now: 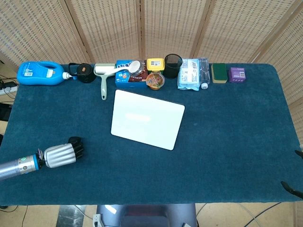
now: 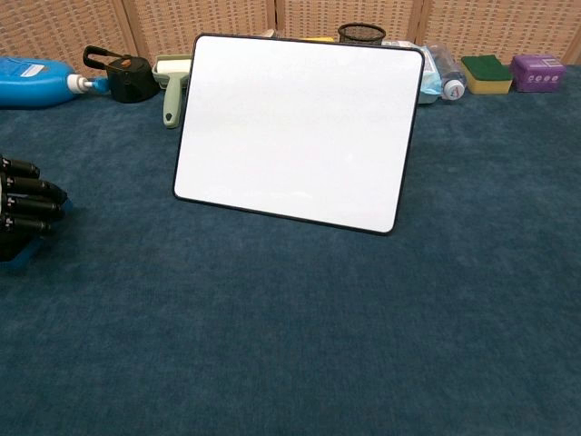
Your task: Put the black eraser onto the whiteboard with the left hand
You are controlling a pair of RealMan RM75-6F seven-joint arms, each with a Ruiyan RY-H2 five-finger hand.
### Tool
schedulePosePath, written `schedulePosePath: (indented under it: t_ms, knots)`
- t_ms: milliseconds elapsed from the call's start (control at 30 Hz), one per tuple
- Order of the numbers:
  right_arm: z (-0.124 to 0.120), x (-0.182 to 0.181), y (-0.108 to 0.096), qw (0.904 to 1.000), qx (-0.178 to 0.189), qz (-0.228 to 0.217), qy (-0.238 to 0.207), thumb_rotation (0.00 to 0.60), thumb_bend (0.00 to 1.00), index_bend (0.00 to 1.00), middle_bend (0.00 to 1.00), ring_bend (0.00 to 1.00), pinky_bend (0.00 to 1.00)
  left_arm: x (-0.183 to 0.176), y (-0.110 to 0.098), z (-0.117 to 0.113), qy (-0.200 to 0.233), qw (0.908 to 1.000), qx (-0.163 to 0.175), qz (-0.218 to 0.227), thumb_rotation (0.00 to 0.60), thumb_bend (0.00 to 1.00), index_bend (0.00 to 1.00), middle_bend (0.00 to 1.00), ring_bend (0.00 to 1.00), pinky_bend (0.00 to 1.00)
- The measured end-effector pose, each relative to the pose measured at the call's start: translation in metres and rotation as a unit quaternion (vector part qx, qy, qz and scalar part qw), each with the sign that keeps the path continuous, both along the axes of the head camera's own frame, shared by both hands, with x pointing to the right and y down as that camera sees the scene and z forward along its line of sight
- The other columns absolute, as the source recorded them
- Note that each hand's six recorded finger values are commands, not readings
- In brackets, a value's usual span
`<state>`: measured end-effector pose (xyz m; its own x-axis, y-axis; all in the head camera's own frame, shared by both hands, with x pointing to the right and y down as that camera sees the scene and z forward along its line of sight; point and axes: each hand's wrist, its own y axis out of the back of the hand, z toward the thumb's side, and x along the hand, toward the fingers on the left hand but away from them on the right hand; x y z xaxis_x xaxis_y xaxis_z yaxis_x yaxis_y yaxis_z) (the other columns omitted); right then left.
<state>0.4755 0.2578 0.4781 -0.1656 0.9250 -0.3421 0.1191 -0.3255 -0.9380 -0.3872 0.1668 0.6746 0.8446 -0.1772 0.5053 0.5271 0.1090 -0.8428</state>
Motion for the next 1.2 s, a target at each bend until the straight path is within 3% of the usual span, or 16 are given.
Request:
schedulePosePath:
  t_ms: [200,367,533,633,900,1067,1200]
  knots:
    - [-0.001,0.0,0.0,1.0,0.0,0.0,-0.003,0.6,0.0,0.17,0.12,0.15,0.15,0.017,-0.012,-0.015,0.048,0.9985,0.026,0.0,0.6,0.23,0.58,0.42,0.34,0.49]
    - [-0.002,0.001,0.0,1.0,0.0,0.002,-0.006,0.6,0.0,0.17,0.12,0.15,0.15,0.035,-0.026,-0.031,0.109,0.9924,0.048,-0.03,0.6,0.23,0.62,0.46,0.4,0.53]
    - [-0.001,0.001,0.0,0.9999,-0.006,0.0,-0.009,0.6,0.0,0.17,0.12,0.15,0.15,0.069,-0.04,-0.053,0.205,0.974,0.077,-0.058,0.6,0.25,0.67,0.5,0.43,0.54]
    - [-0.001,0.0,0.001,0.9999,-0.007,-0.002,-0.012,0.6,0.0,0.17,0.12,0.15,0.15,0.089,-0.044,-0.054,0.232,0.9652,0.092,-0.077,0.6,0.28,0.68,0.51,0.43,0.54]
    - [-0.003,0.003,0.001,0.9998,-0.008,0.001,-0.017,0.6,0.0,0.17,0.12,0.15,0.15,0.139,-0.04,-0.047,0.243,0.956,0.082,-0.142,0.6,0.3,0.68,0.51,0.43,0.54]
    - [-0.003,0.003,0.001,0.9998,-0.01,0.0,-0.018,0.6,0.0,0.17,0.12,0.15,0.15,0.169,-0.044,-0.05,0.238,0.9441,0.065,-0.218,0.6,0.32,0.68,0.51,0.43,0.54]
    - [-0.002,0.001,0.002,0.9998,-0.013,-0.004,-0.016,0.6,0.0,0.17,0.12,0.15,0.15,0.184,-0.055,-0.053,0.212,0.9351,0.084,-0.271,0.6,0.33,0.68,0.51,0.43,0.54]
